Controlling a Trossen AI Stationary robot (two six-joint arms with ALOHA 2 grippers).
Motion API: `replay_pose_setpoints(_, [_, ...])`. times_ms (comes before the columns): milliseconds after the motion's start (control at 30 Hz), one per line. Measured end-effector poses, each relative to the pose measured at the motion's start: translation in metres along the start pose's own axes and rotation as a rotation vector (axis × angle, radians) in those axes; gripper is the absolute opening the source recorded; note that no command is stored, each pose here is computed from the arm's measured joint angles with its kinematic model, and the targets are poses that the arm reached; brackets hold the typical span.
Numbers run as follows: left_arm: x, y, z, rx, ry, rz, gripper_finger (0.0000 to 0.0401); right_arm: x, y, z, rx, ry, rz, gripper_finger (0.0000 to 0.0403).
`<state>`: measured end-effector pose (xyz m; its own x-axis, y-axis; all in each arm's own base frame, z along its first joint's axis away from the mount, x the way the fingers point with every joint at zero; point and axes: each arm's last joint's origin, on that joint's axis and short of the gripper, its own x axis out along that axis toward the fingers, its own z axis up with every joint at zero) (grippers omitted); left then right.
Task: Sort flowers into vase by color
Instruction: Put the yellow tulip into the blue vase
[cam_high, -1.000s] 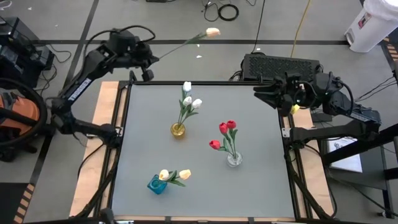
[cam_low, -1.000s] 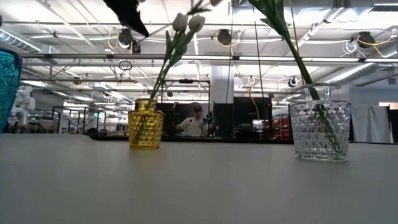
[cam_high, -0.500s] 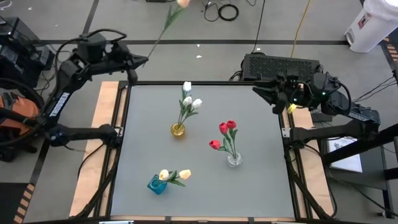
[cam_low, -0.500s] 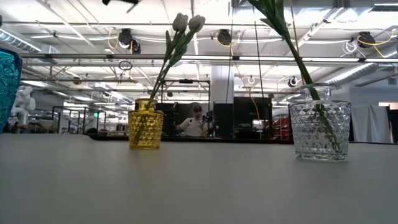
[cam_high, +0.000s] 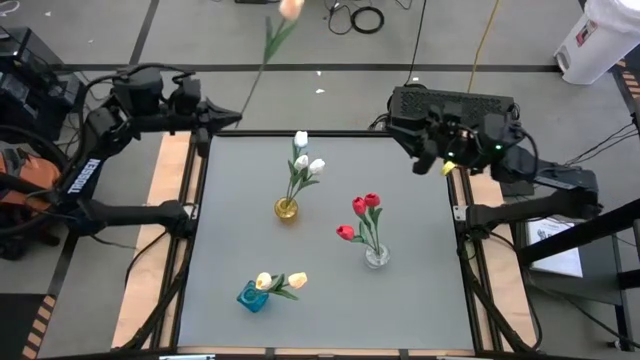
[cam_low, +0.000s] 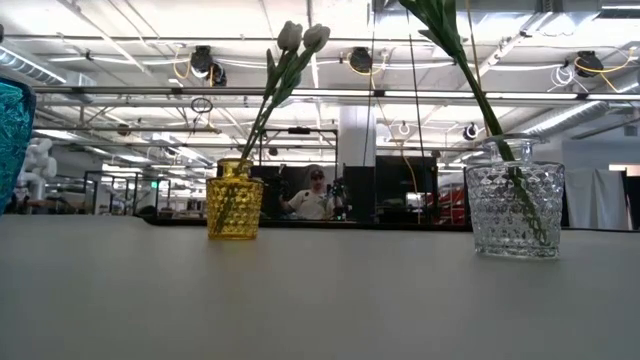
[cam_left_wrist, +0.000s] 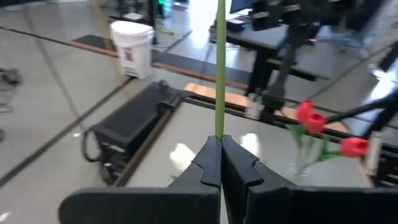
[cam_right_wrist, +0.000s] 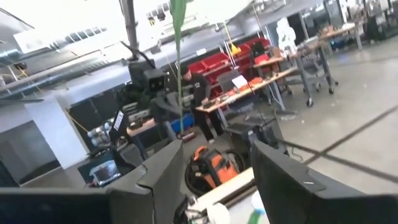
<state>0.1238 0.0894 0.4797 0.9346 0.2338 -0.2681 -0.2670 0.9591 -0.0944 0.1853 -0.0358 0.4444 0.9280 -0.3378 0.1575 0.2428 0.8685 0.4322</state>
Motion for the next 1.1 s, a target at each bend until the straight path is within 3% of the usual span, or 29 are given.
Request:
replay_pose_setpoints(367, [0.017,-0.025,0.001,-0.012,0.027,-0.181,0.0000,0.048,0.007,-0.011,-0.151,-0.161,0.105,0.0183])
replay_pose_setpoints(767, [0.049,-0.046,0.009,0.001,-0.013,-0.317,0.0000,0.076,0.007,-0.026,-0.011,-0.207,0.204,0.0183])
replay_pose_setpoints(1100, [0.096,-0.058,0.006,-0.013,0.027,-0.388,0.0000,0.074,0.012,-0.021,-0.004,-0.270,0.258,0.0183])
